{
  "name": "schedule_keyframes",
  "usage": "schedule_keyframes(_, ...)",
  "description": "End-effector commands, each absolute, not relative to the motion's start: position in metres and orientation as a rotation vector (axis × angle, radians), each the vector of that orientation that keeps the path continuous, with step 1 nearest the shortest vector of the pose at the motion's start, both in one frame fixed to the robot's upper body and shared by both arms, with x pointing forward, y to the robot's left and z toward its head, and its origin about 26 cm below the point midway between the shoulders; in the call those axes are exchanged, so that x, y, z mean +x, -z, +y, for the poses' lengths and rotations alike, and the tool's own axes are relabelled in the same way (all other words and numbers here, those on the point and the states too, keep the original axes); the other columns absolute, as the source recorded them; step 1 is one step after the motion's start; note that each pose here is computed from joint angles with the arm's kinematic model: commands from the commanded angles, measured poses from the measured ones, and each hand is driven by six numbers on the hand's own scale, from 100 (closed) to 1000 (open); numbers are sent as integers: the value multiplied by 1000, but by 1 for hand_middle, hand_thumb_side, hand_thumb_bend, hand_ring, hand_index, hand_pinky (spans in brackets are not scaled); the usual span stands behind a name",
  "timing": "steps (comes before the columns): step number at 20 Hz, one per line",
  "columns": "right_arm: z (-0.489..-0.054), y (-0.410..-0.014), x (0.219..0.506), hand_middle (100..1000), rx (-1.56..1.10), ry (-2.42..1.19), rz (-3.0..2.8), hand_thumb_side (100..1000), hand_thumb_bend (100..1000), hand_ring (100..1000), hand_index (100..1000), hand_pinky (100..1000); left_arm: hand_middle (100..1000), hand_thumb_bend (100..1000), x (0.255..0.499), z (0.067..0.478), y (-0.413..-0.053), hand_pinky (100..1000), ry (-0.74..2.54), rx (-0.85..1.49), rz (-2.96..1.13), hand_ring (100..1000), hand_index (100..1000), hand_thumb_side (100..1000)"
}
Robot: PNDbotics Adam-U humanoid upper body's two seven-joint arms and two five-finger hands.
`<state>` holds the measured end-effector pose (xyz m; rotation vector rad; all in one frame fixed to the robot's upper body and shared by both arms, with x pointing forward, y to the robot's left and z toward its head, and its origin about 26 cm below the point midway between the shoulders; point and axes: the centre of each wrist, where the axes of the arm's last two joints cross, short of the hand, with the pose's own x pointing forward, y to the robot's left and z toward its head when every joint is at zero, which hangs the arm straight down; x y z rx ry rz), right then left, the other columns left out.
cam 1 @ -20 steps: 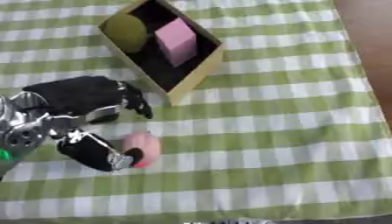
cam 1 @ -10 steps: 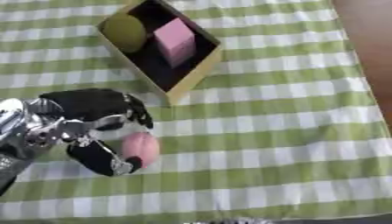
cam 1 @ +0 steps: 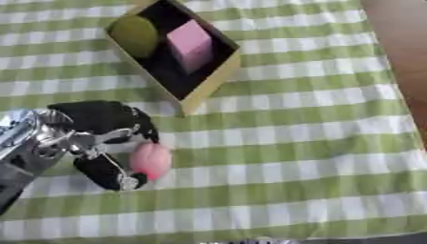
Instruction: Pick up objects on the table and place them in the box.
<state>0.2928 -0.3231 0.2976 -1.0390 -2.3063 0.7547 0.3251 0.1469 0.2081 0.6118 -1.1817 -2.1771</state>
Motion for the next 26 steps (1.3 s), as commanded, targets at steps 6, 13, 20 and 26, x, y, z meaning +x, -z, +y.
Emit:
schedule_keyframes(6, -324, -306, 289, 799, -1055, -759, -2329, 499, 100, 846, 873, 893, 626, 152, 330, 148, -208, 759, 2166, 636, -1212, 693, 730, 408)
schedule_keyframes(13, -326, -304, 288, 799, -1067, -745, -2317, 500, 100, 846, 873, 894, 563, 100, 306, 155, -242, 721, 2037, 648, -1444, 635, 624, 337)
schedule_keyframes(20, -327, -304, 288, 798, -1071, -743, -2313, 499, 100, 845, 873, 894, 573, 100, 295, 163, -274, 722, 1987, 695, -1540, 639, 631, 271)
schedule_keyframes(26, -327, -306, 288, 797, -1076, -751, -2323, 490, 100, 846, 872, 895, 589, 100, 297, 174, -307, 728, 1856, 855, -1661, 650, 647, 265)
